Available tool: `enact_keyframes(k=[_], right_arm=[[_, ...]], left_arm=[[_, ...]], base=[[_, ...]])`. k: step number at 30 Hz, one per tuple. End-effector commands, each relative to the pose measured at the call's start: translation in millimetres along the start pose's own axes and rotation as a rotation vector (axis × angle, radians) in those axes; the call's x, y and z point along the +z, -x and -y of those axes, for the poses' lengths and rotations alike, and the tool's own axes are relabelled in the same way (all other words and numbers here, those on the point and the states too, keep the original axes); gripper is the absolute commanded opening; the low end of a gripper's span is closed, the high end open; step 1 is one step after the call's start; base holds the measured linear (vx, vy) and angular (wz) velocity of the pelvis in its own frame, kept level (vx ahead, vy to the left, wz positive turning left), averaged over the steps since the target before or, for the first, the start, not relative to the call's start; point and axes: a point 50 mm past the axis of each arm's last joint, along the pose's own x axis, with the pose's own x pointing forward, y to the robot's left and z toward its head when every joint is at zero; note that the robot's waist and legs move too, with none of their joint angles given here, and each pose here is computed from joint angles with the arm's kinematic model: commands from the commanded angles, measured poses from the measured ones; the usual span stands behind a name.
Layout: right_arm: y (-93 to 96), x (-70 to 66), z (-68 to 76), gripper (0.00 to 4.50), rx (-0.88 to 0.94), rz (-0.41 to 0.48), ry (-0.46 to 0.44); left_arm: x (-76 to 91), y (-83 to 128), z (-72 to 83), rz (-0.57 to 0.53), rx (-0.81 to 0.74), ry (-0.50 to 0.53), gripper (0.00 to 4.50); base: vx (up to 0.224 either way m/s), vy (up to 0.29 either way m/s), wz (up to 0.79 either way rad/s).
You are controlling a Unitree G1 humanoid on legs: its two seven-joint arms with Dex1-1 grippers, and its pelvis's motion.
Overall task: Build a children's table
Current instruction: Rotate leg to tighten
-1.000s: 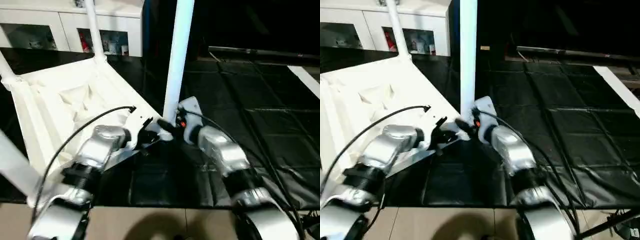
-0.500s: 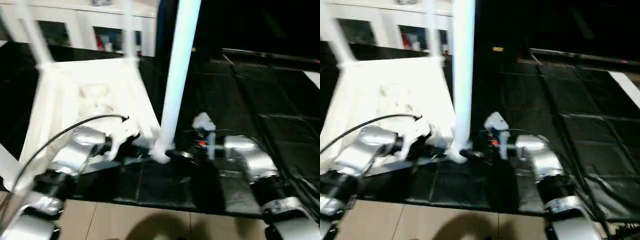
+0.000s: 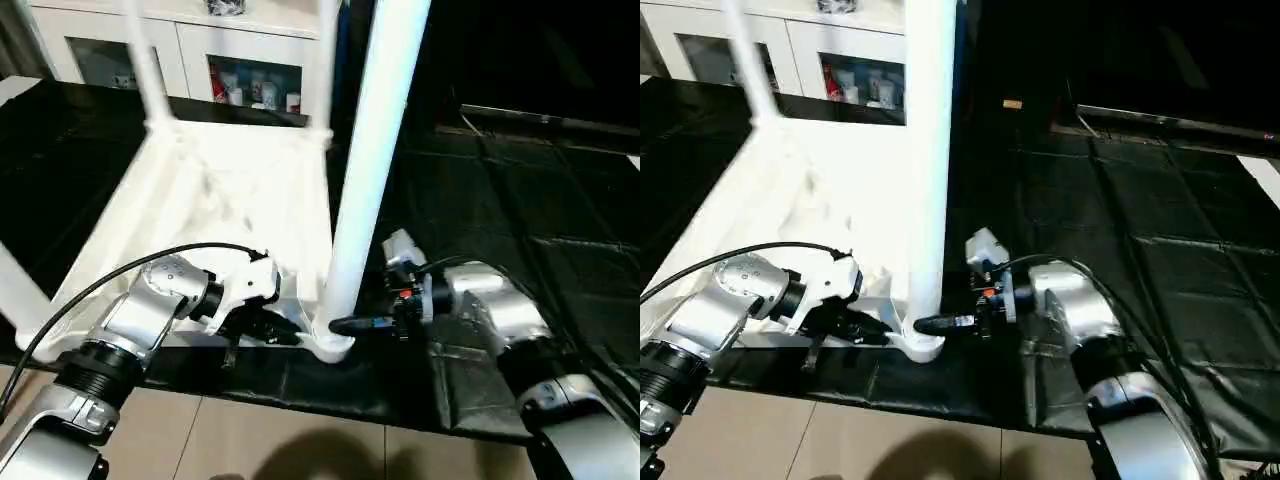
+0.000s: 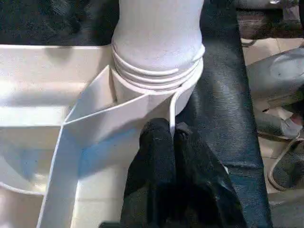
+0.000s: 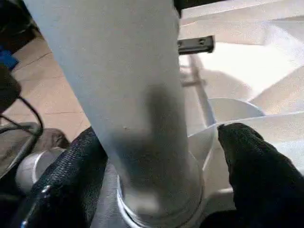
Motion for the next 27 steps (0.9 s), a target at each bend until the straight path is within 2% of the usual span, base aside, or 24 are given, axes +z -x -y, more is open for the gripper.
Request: enact_keyframes(k=[1, 14, 22, 23, 27], right_arm=[[3.7, 4.0, 1.6, 3.41, 0.006, -0.017, 0.022], [2.5, 3.6, -0.1, 2.24, 0.067, -0.022, 0.024], [0.6, 2.4, -2.3, 2.04, 0.070, 0.003, 0.003], [-0.9, 1.5, -2.6, 2.04, 0.046, 0.010, -0.007], [-6.4, -2.0, 0.1, 2.03, -0.052, -0.003, -0.026]], left_arm=[[3.8, -8, 3.7, -0.026, -0.076, -0.037, 0.00], [-0.2, -5, 1.3, -0.043, -0.061, -0.038, 0.00], [-0.6, -7, -6.5, -0.040, 0.014, 0.018, 0.00], [2.4, -8, -10.3, -0.013, 0.053, 0.057, 0.00], [8.0, -10, -16.3, 0.022, 0.111, 0.100, 0.00]], base=[[0.000, 0.000, 0.00], [0.000, 0.000, 0.00], [0.000, 0.000, 0.00], [0.000, 0.000, 0.00], [0.000, 0.000, 0.00]])
